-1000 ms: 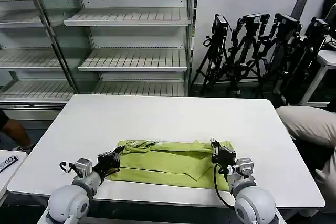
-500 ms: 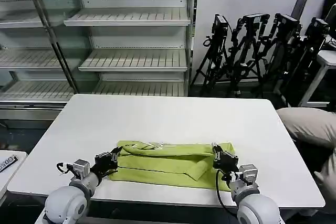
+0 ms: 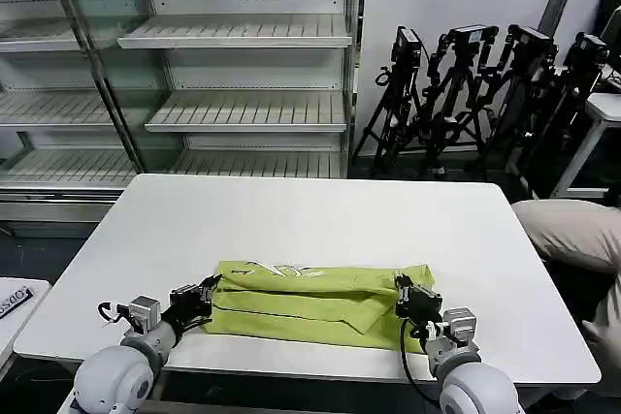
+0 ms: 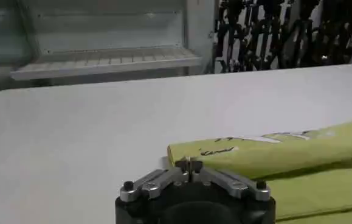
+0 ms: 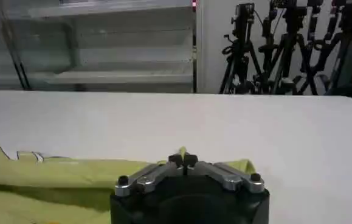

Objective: Fold and organize the clothes.

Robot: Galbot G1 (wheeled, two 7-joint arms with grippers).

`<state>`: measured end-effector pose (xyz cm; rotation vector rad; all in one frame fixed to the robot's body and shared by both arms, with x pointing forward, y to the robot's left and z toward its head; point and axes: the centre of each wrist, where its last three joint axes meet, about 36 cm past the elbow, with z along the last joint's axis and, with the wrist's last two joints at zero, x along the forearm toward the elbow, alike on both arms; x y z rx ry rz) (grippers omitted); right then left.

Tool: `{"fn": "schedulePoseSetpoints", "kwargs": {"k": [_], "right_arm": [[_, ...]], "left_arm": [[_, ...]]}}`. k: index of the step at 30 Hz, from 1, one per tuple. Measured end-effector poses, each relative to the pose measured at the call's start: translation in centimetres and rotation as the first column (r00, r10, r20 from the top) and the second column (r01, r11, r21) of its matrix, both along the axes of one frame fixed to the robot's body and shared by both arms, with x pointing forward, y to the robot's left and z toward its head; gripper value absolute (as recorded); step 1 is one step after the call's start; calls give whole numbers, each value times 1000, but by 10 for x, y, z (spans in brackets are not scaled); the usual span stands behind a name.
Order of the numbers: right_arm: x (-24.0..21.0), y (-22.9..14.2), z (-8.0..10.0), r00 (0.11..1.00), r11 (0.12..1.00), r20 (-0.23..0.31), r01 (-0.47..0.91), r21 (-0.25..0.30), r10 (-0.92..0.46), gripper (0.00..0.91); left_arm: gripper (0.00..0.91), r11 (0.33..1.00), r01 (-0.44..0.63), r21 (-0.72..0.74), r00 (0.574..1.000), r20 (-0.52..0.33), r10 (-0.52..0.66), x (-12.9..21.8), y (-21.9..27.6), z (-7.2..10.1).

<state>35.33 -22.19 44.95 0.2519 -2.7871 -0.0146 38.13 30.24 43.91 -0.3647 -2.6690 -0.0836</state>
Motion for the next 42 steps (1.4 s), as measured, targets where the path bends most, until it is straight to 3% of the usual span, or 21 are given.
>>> {"fn": "schedulePoseSetpoints", "kwargs": {"k": [5,6,14,24,42], "right_arm": [[0,1,-2,1000,1000,-13,-4,-2,4,0],[-1,2,-3,1000,1000,-18,-8,-5,8,907],[-5,-2,-4,999,999,-25,-23,-22,22,907],[-18,-14,6,999,998,43,-2,-68,5,907],[-30,-21,6,995,993,94,28,-116,-18,907]], "left_arm": [[20,1000,8,-4,1000,-3,-8,-3,2,7],[907,1000,8,-3,1000,-3,-8,-3,2,8],[907,1000,23,15,1000,-11,-23,-5,2,8],[907,1000,-8,-3,1000,30,8,-18,-9,24],[907,986,-169,1,985,-43,169,-23,-62,-7]]}}
